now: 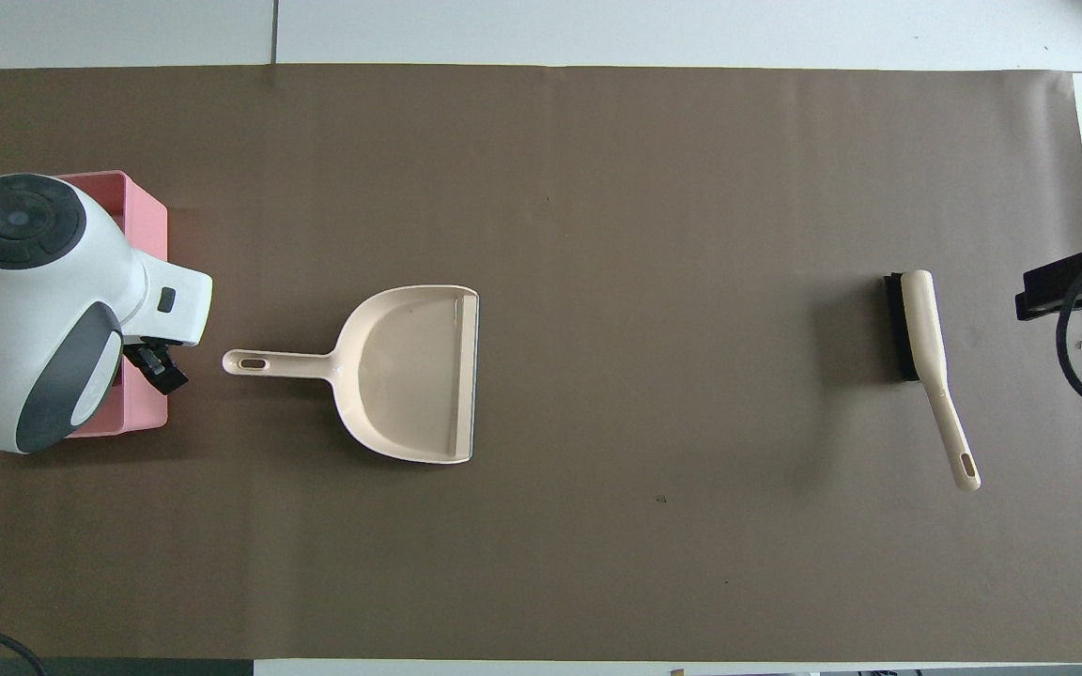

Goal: Clean e-waste and dump in bin

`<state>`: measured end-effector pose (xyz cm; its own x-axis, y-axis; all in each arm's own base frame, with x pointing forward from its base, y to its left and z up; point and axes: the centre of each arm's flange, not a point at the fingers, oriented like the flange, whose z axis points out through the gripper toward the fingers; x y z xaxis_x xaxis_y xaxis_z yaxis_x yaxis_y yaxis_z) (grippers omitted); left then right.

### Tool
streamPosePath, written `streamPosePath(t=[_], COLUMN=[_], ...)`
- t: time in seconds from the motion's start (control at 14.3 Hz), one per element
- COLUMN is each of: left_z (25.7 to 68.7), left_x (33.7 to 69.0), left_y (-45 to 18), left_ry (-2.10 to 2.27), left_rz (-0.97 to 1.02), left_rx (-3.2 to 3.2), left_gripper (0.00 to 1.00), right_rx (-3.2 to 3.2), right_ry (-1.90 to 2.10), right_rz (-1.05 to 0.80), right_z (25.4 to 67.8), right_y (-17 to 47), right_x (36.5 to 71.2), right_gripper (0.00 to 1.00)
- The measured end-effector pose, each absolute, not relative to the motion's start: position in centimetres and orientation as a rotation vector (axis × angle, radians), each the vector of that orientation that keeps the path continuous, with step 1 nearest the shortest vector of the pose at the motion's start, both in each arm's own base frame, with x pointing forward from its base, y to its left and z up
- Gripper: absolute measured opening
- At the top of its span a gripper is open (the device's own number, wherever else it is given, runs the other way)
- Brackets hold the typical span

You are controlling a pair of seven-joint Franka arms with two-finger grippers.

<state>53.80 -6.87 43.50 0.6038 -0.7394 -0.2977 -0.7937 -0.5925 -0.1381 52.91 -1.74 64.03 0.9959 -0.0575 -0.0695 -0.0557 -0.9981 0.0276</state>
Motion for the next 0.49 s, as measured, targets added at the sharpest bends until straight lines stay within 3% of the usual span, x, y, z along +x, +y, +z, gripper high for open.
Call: streamPosePath(t=[0.49], left_z=[48.3], left_x=[56.0], left_y=[-2.9], left_ry=[0.669], left_rz=[0.216], left_rx=[-2.937], left_gripper=[0.98], right_rx=[3.113], right_ry=[-0.082], right_rz=[-0.117], right_z=[63.8], right_y=[-1.5], right_x=[52.9], right_gripper=[1.0])
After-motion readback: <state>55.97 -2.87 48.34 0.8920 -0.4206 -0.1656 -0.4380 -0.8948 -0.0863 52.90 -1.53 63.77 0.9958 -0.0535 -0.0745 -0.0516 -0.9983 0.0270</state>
